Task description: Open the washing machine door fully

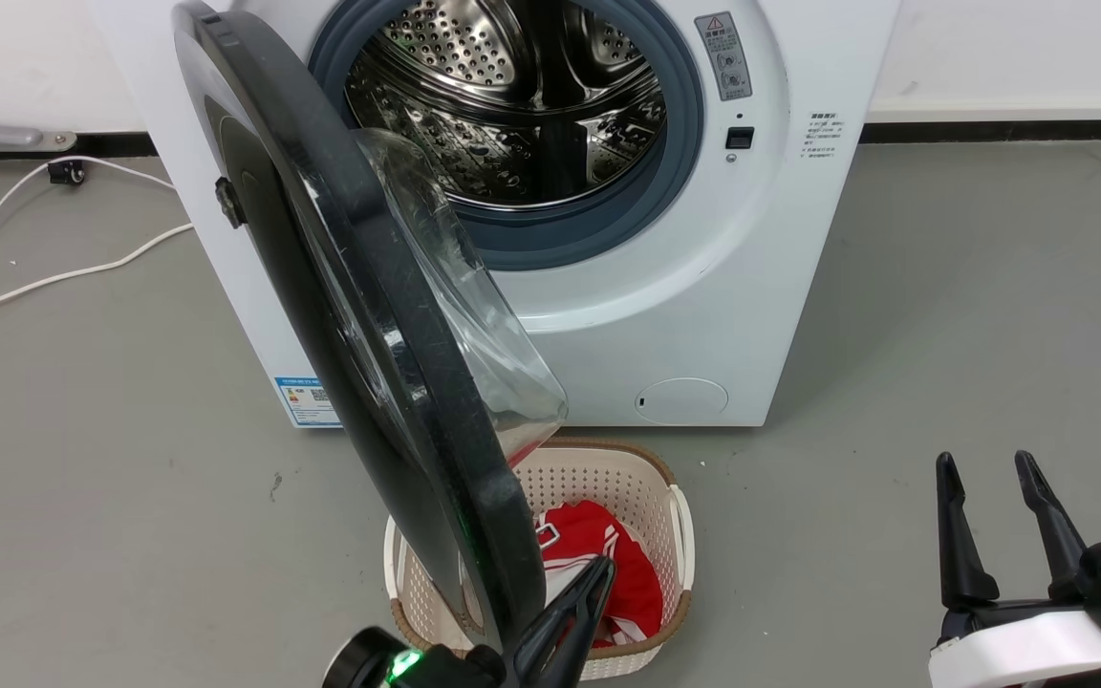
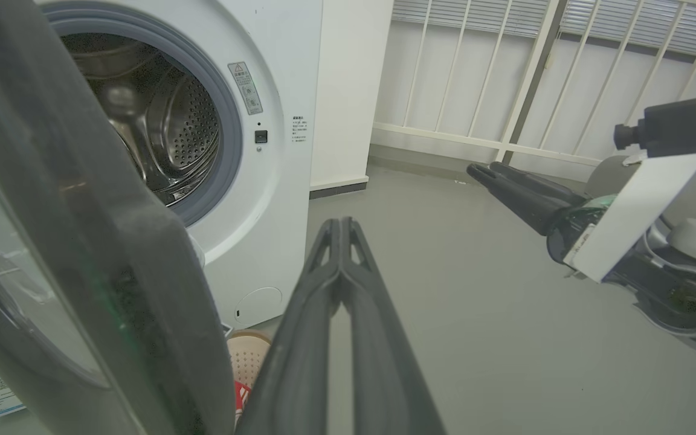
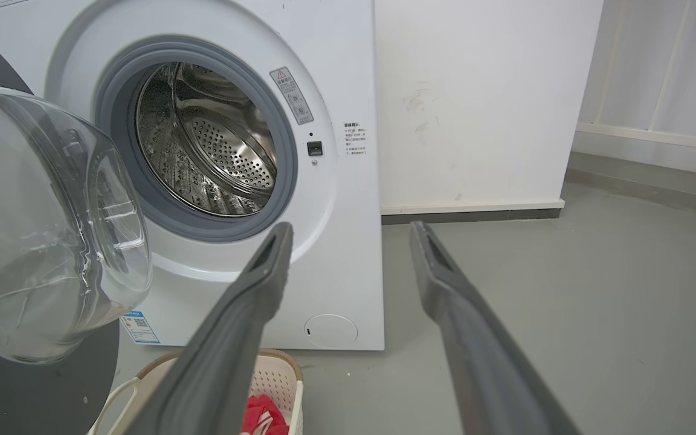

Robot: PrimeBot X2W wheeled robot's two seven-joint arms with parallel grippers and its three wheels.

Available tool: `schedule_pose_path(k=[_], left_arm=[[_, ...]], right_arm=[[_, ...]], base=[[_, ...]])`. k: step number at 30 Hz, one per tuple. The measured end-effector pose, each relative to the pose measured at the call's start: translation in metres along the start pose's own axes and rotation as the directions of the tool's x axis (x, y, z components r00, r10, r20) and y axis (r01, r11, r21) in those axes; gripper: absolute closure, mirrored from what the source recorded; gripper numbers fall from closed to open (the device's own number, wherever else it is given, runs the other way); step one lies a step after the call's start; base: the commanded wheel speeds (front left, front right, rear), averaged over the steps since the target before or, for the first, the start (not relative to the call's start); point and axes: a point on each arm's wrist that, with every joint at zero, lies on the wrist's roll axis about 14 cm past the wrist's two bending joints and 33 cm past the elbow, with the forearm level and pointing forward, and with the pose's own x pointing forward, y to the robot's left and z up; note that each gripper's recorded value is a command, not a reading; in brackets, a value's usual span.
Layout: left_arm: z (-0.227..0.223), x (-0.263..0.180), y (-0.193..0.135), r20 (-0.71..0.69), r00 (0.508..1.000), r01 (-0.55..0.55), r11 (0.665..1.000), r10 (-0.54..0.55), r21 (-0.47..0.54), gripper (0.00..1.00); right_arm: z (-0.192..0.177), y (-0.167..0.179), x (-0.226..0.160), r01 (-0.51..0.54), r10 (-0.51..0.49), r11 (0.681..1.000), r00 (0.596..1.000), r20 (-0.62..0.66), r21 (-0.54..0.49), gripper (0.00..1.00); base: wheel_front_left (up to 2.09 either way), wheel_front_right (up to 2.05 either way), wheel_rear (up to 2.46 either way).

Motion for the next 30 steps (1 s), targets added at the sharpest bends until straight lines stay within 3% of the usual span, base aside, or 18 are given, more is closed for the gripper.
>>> schedule_pose_path(k=[6, 17, 30], left_arm=[[-0.026, -0.004, 0.01, -0.074, 0.996, -0.041, 0.999, 0.042, 0.023, 1.0], [-0.027, 0.029, 0.034, -0.033, 0.996, -0.076, 0.996, 0.077, 0.046, 1.0], [-0.034, 0.032, 0.045, -0.044, 0.991, -0.125, 0.992, 0.127, 0.029, 1.0]], right_arm=[[-0.003, 0.001, 0.0, -0.003, 0.003, 1.0, 1.0, -0.01, 0.006, 0.0], [-0.013, 0.001, 0.001, 0.002, -0.001, 1.0, 0.999, -0.041, 0.018, 0.0], [-0.017, -0.002, 0.003, 0.014, -0.012, 0.999, 0.999, -0.053, 0.033, 0.0]], base=[[0.0, 0.0, 0.0], [0.0, 0.0, 0.0], [0.0, 0.0, 0.0]])
